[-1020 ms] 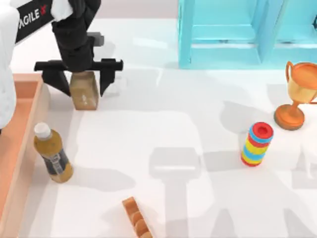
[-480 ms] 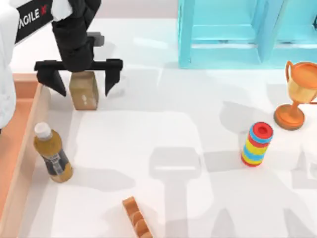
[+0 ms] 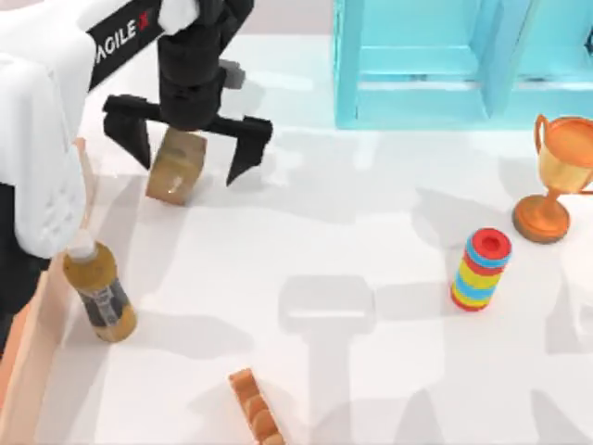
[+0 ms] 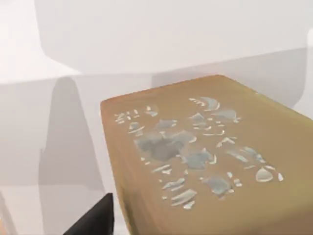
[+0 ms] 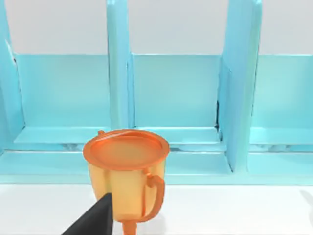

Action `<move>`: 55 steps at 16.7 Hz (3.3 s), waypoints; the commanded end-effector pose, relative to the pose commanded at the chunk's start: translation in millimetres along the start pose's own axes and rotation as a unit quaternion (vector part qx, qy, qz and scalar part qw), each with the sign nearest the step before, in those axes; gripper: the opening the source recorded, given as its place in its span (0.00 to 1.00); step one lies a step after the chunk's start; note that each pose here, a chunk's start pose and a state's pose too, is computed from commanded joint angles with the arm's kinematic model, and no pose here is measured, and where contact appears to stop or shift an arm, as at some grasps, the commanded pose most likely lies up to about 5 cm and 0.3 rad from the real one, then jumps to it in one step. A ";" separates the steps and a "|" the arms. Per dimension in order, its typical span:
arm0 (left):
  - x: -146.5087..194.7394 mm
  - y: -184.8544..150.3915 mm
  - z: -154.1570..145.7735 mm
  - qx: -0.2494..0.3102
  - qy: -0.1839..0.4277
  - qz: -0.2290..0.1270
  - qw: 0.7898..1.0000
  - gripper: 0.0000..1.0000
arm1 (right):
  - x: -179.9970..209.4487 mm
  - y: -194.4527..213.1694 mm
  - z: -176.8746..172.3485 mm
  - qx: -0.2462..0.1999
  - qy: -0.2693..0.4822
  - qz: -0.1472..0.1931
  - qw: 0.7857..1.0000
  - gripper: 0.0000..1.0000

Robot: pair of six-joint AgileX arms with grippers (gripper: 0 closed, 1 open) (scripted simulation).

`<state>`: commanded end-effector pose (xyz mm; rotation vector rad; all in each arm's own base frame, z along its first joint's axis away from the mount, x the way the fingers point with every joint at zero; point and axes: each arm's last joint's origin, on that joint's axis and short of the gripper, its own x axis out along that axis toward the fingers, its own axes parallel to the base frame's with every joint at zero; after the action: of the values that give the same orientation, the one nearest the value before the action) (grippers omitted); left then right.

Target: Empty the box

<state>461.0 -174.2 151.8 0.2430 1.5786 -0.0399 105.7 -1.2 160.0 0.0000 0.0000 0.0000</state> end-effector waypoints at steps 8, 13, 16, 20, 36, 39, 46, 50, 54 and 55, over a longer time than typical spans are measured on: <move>-57.1 65.3 -1.5 -0.079 -0.009 -0.064 0.995 1.00 | 0.0 0.0 0.0 0.000 0.000 0.000 1.000 1.00; -58.9 67.8 -2.7 -0.075 -0.012 -0.064 0.995 1.00 | 0.0 0.0 0.0 0.000 0.000 0.000 1.000 1.00; -69.7 95.0 -13.7 -0.072 -0.021 -0.064 0.995 1.00 | 0.0 0.0 0.0 0.000 0.000 0.000 1.000 1.00; -73.5 152.3 -50.4 -0.069 -0.010 -0.063 0.996 1.00 | 0.0 0.0 0.0 0.000 0.000 0.000 1.000 1.00; -63.7 230.1 -138.3 -0.079 -0.008 -0.063 0.995 1.00 | 0.0 0.0 0.0 0.000 0.000 0.000 1.000 1.00; -37.8 226.5 -133.8 -0.079 -0.008 -0.063 0.995 1.00 | 0.0 0.0 0.0 0.000 0.000 0.000 1.000 1.00; 22.4 218.8 -141.6 -0.080 -0.008 -0.062 0.995 1.00 | 0.0 0.0 0.0 0.000 0.000 0.000 1.000 1.00; 25.1 218.5 -141.4 -0.079 -0.008 -0.062 0.995 1.00 | 0.0 0.0 0.0 0.000 0.000 0.000 1.000 1.00; 25.1 218.5 -141.4 -0.079 -0.008 -0.062 0.995 0.77 | 0.0 0.0 0.0 0.000 0.000 0.000 1.000 1.00; 25.1 218.5 -141.4 -0.079 -0.008 -0.062 0.995 0.70 | 0.0 0.0 0.0 0.000 0.000 0.000 1.000 1.00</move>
<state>360.9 67.3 158.3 0.0192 1.5708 -0.0134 105.7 -1.2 160.0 0.0000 0.0000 0.0000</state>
